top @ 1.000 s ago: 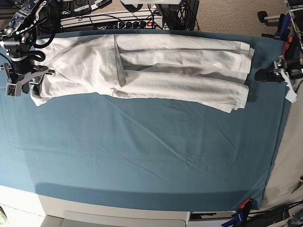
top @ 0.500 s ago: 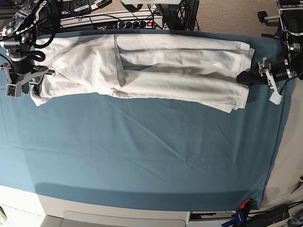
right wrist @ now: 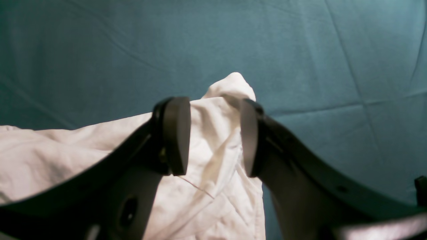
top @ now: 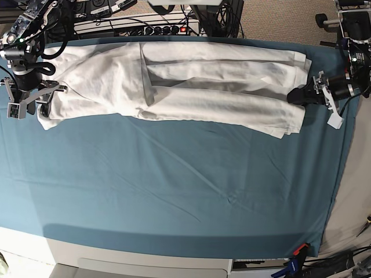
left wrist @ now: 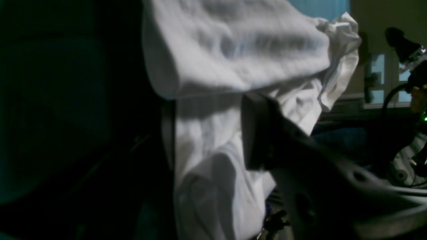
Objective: Fold the T-shirt properly
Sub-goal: 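Move the left gripper down and grasp the shirt's other end, then lift the grasped end with the left gripper and fold it toward the right gripper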
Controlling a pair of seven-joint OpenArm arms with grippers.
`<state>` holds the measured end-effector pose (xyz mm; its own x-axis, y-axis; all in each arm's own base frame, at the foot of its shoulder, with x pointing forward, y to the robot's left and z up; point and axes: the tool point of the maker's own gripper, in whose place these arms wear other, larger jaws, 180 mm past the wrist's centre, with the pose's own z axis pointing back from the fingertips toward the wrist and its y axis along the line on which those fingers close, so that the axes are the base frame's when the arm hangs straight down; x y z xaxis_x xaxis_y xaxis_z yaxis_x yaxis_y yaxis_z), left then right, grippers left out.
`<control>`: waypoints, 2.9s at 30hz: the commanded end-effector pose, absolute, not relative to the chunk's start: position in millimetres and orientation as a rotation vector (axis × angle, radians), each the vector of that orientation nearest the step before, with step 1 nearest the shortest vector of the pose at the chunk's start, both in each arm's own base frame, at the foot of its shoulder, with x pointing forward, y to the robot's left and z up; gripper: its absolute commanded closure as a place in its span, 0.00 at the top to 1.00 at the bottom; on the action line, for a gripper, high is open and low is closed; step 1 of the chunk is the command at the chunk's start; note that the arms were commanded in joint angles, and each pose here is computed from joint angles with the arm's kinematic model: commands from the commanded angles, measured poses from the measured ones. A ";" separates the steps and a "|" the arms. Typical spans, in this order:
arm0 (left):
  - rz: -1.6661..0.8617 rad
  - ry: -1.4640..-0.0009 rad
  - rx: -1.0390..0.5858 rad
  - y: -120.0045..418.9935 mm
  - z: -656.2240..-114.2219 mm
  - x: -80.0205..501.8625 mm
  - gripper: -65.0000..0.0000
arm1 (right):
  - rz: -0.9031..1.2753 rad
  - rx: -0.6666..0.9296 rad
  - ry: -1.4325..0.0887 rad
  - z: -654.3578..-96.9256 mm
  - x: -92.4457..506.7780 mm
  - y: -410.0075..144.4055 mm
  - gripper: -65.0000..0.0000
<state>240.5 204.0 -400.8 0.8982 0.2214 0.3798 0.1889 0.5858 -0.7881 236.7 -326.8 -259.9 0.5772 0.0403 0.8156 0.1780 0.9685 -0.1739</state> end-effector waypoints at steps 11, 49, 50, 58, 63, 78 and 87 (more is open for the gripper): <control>0.012 -0.433 -0.981 189.8 -408.7 231.6 0.01 | -0.066 -0.264 -1.003 -246.6 241.9 -328.2 0.38; -0.004 -0.467 -0.980 188.1 -401.6 238.3 0.00 | -0.195 -0.002 -0.945 -304.1 255.2 -327.3 0.38; -0.009 -0.469 -0.980 187.6 -400.8 238.6 0.00 | -0.196 -0.002 -0.948 -303.6 256.0 -327.2 0.38; -0.167 -0.557 -0.965 171.0 -365.4 253.4 0.00 | -0.196 -0.002 -0.948 -303.6 255.9 -327.2 0.38; -0.280 -0.600 -0.914 160.0 -349.2 258.2 0.00 | -0.196 -0.003 -0.948 -303.6 255.9 -327.3 0.38; -0.424 -0.716 -0.971 98.1 -313.3 238.5 0.00 | -0.205 -0.098 -0.923 -306.5 251.3 -342.4 0.38; -0.480 -0.828 -0.947 67.8 -294.0 245.1 0.00 | -0.205 -0.166 -0.919 -305.5 249.3 -352.9 0.38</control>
<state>239.2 70.3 -309.3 0.6453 -0.0420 0.7628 0.6590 0.5357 -0.5280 242.7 -348.5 -320.4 0.6269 -0.1308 0.7680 0.2499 0.9675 -0.0392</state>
